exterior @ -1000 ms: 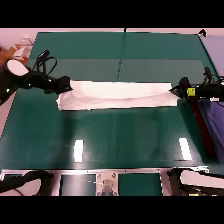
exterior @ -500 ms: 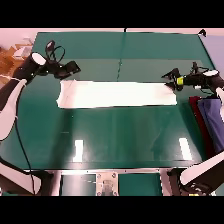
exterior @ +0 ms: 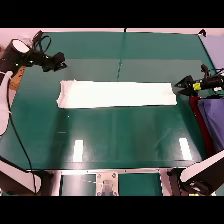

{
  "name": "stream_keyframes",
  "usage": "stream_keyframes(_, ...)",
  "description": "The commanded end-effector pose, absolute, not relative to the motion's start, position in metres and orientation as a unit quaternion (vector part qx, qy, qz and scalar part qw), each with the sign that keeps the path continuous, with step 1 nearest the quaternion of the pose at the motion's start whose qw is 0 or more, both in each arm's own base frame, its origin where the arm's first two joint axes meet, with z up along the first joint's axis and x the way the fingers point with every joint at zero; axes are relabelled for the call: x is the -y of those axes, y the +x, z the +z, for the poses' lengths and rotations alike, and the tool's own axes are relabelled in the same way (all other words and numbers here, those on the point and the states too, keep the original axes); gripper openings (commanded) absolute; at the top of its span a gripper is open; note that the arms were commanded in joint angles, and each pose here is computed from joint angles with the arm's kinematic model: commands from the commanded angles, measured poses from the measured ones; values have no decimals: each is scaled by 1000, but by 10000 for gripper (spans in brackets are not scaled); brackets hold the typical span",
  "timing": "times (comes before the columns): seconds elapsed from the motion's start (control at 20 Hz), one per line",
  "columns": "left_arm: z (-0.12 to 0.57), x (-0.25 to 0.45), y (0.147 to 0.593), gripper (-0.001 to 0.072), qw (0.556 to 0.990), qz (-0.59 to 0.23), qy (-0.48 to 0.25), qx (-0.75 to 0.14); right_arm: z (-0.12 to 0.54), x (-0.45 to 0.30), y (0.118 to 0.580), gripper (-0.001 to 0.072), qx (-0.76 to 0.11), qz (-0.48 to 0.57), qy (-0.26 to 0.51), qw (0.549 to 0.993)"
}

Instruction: Fold the shirts.

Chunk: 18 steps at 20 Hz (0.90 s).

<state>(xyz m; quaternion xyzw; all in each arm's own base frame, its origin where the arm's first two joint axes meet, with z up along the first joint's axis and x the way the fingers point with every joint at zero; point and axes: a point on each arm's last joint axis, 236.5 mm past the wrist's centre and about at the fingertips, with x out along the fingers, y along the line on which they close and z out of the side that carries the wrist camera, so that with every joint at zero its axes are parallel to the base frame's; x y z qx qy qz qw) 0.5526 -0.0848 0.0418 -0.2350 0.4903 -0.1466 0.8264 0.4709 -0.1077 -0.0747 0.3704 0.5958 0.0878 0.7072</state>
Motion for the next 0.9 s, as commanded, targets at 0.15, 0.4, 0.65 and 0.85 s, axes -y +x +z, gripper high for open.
stream_keyframes(0.15, 39, 109, 532, 26, 802, -176, -224, -525, -111, 78, 457, 551, -628, 160, 375, 663)
stream_keyframes(0.4, 41, 163, 526, 26, 802, -215, -196, -521, -124, 49, 465, 38, -627, 194, 373, 655)
stream_keyframes(0.65, 33, 232, 529, 25, 814, -253, -169, -494, -69, 54, 480, 12, -603, 209, 356, 682)
stream_keyframes(0.85, -1, 304, 523, 26, 814, -279, -157, -485, 23, 37, 473, 13, -574, 244, 328, 709)
